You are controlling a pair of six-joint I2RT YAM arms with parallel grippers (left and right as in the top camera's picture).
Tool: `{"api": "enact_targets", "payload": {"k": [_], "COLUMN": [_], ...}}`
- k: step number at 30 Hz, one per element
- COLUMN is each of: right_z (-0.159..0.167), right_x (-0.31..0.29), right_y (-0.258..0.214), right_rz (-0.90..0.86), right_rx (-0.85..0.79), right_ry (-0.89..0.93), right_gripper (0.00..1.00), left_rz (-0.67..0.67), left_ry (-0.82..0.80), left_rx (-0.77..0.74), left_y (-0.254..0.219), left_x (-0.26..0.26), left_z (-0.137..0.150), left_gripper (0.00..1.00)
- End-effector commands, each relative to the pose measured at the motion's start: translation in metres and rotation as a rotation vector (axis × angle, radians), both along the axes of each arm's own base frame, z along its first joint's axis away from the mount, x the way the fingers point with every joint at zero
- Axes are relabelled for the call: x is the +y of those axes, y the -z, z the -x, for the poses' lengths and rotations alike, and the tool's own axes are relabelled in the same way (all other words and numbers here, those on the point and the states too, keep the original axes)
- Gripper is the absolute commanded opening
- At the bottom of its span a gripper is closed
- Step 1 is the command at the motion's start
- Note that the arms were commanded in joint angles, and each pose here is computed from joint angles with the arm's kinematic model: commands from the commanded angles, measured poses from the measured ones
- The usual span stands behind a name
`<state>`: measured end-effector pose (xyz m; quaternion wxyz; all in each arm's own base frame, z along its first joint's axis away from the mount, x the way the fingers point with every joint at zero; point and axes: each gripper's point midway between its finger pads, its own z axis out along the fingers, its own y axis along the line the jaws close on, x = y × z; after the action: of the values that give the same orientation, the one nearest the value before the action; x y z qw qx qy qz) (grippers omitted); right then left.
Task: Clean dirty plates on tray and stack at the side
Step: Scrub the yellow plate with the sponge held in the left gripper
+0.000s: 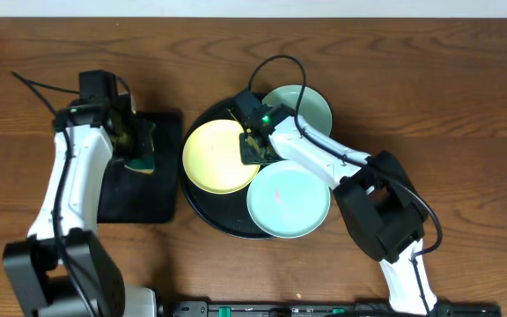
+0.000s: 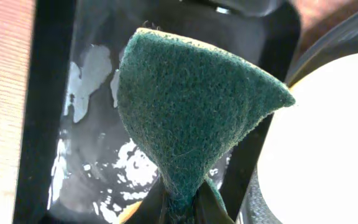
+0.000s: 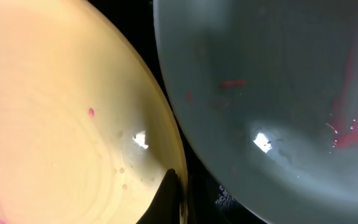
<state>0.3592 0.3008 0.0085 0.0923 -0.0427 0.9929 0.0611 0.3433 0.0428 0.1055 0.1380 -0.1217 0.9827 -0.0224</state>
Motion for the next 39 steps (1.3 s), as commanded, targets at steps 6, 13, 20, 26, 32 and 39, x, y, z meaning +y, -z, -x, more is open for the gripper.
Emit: {"api": "enact_targets", "payload": {"k": [6, 13, 20, 26, 32, 39], "right_z": [0.006, 0.008, 0.009, 0.009, 0.009, 0.008], "right_x": [-0.010, -0.008, -0.008, -0.008, -0.008, -0.008], "right_y": [0.014, 0.014, 0.014, 0.015, 0.014, 0.014], "right_rz": [0.004, -0.007, -0.006, -0.006, -0.006, -0.006], "right_rx": [0.076, 0.087, 0.088, 0.088, 0.088, 0.087], "right_ry": [-0.031, -0.033, -0.033, -0.033, -0.033, -0.033], "right_gripper": [0.01, 0.01, 0.01, 0.01, 0.01, 0.01], "left_rz": [0.034, 0.072, 0.085, 0.076, 0.059, 0.078], "left_ry": [-0.060, -0.089, -0.065, -0.024, 0.013, 0.062], "left_rx": [-0.017, -0.013, -0.004, 0.100, 0.175, 0.229], "left_y": [-0.007, -0.007, 0.008, 0.047, 0.076, 0.094], "left_x": [-0.007, -0.041, -0.088, -0.120, -0.139, -0.156], "left_z": [-0.004, -0.007, -0.015, -0.009, -0.001, 0.007], "left_gripper": [0.07, 0.08, 0.07, 0.07, 0.07, 0.07]}}
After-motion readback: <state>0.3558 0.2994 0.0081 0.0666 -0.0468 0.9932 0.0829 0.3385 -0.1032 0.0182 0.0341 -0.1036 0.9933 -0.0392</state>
